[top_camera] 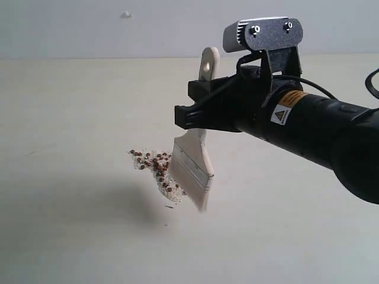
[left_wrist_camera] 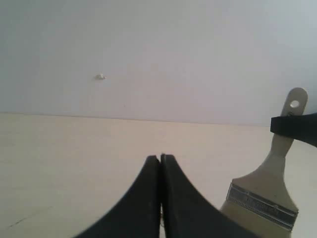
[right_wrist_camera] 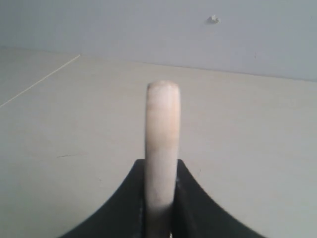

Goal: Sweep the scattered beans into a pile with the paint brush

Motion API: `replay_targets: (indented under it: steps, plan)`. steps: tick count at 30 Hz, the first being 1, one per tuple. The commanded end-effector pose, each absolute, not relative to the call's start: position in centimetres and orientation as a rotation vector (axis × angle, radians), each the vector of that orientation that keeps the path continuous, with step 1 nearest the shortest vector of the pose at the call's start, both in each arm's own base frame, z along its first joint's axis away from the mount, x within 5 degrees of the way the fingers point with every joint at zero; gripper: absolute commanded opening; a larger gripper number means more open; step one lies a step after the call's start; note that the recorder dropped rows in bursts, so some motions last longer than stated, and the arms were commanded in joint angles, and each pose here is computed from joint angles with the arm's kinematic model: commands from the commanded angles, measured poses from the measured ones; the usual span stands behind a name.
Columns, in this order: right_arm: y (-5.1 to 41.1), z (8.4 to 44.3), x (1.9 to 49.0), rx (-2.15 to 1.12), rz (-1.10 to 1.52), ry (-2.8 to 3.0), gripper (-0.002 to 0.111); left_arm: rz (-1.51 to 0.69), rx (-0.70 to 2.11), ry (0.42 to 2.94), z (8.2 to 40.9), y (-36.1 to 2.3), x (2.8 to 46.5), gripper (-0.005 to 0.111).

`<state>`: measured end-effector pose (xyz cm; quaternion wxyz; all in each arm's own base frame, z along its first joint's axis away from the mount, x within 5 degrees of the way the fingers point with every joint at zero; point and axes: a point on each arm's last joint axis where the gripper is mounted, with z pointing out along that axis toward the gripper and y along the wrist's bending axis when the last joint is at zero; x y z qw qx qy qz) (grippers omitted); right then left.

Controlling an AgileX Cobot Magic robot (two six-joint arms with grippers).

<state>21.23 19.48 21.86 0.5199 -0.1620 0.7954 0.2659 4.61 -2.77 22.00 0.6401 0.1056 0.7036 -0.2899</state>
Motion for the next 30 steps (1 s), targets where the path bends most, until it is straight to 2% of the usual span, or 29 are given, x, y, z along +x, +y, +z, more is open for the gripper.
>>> replay_targets:
  steps: [1,30]
  plan:
    - [19.22,21.98,21.22,-0.356,0.653,1.914,0.0,-0.657,0.24,1.603,21.85,-2.75,4.6,0.0]
    - [19.23,22.02,21.23,-0.357,0.653,1.909,0.0,-0.657,0.24,1.603,21.85,-2.75,4.6,0.0]
